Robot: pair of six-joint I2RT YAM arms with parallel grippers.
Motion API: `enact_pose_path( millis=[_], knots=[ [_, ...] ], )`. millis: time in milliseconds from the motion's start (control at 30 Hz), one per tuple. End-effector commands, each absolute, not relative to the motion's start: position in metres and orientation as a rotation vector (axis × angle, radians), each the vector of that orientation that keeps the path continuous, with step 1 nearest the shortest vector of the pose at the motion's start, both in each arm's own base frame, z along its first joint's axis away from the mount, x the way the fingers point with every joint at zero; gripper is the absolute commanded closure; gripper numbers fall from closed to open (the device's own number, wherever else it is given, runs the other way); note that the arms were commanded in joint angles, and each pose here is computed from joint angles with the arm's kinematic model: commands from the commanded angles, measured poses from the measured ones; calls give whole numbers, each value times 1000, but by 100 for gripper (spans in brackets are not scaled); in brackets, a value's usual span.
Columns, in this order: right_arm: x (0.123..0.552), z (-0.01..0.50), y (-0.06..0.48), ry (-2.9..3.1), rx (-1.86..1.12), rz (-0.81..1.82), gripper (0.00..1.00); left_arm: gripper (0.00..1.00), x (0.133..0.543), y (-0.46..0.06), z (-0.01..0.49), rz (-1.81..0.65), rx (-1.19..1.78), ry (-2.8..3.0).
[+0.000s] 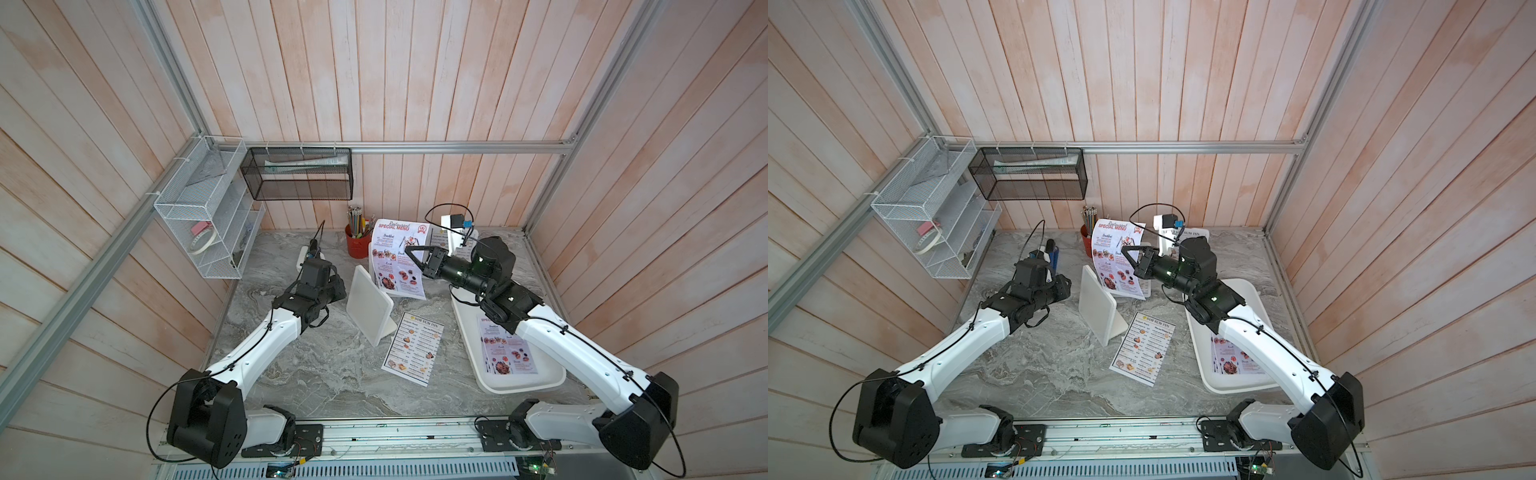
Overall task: Replace the menus in the menu holders
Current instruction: Insert the menu into the menu holder.
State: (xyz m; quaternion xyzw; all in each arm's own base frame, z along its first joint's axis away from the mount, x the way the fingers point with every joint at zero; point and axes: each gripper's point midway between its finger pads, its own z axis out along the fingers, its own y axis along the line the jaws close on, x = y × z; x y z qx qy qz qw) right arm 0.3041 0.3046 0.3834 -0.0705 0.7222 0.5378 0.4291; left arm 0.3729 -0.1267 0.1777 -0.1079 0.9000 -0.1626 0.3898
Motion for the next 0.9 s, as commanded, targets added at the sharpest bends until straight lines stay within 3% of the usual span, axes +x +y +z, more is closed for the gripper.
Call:
enact_pose_path(
  millis=[0,867],
  knots=[
    [306,378,308,1811,-189,1346,100,58,371,-128,186,-426,-254,2272],
    [323,373,304,1807,-157,1318,100,58,364,-134,198,-433,-203,2265]
  ],
)
